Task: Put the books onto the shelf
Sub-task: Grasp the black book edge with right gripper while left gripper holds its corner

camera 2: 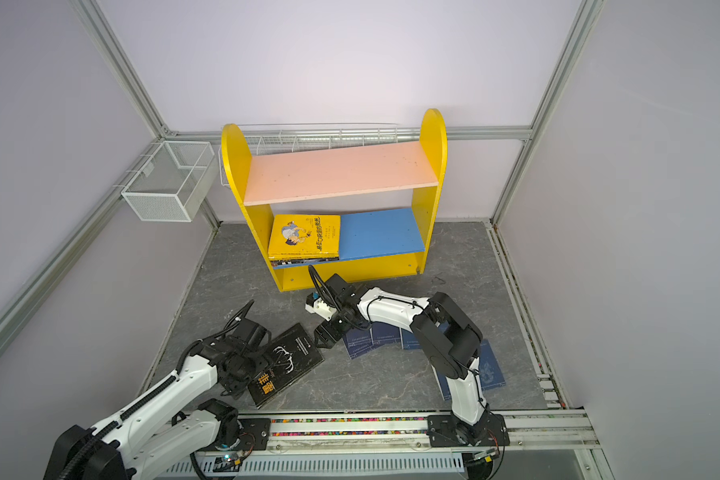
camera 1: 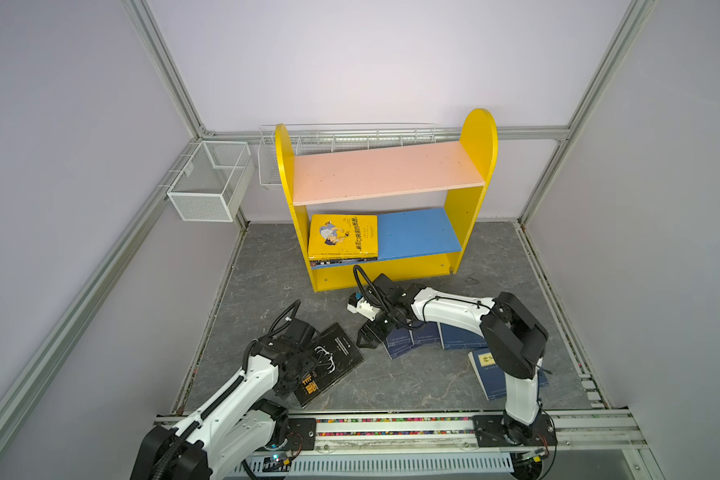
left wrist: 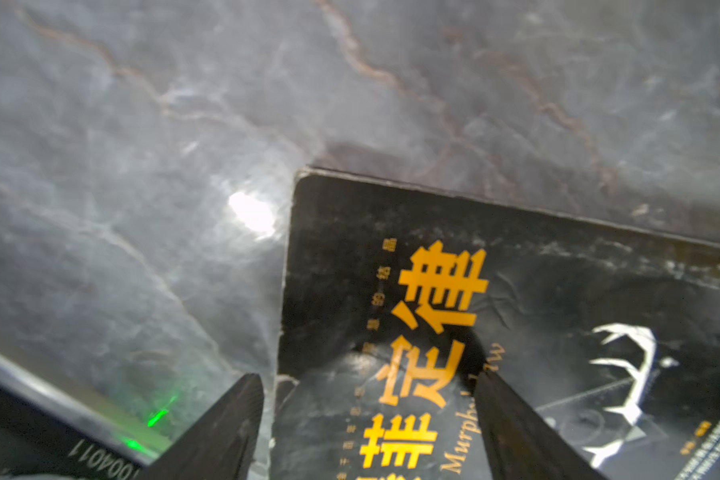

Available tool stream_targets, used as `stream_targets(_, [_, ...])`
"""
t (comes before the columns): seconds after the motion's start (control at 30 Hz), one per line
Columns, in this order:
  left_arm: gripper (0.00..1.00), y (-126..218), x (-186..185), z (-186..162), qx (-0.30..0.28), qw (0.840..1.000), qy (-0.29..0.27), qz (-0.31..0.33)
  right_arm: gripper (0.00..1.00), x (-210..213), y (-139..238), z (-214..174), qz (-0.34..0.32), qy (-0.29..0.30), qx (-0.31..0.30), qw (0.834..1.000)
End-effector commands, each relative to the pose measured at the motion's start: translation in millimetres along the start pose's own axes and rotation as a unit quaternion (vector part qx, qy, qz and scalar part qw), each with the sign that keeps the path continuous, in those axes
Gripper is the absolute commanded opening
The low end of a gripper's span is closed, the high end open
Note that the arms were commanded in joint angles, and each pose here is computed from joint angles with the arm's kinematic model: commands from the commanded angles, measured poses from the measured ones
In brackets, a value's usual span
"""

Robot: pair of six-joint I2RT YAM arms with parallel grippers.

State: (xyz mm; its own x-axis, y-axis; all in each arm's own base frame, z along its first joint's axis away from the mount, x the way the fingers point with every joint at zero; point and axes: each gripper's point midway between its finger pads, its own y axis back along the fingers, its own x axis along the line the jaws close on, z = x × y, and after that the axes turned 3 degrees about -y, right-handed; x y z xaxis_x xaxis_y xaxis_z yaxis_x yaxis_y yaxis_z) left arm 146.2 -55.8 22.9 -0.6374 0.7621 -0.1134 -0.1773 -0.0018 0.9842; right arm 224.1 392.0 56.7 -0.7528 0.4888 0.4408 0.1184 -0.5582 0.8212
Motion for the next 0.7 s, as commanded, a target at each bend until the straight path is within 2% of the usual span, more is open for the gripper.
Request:
stream_targets(0.0, [0.76, -9, -21, -3, 0.014, 0.999, -0.038, -0.035, 0.72, 13, 4, -1, 0.042, -0.01, 0.0, 0.999])
stream_targets(0.13, [0.73, -4, -37, 3, 0.003, 0.996, -0.065, -0.058, 0.71, 13, -16, -10, 0.073, -0.051, 0.034, 0.995])
stream_targets(0.33, [0.72, 3, -53, 7, -0.013, 0.993, -0.09, -0.081, 0.7, -6, -34, -19, 0.045, -0.104, 0.078, 0.99])
stream_targets(0.53, [0.72, 7, -72, 11, -0.019, 0.986, -0.123, -0.107, 0.67, 0, -26, 0, 0.075, -0.118, 0.054, 0.989])
stream_targets(0.67, [0.72, 11, -83, 17, -0.029, 0.984, -0.134, -0.111, 0.62, 19, -4, 25, 0.114, -0.095, 0.012, 0.989])
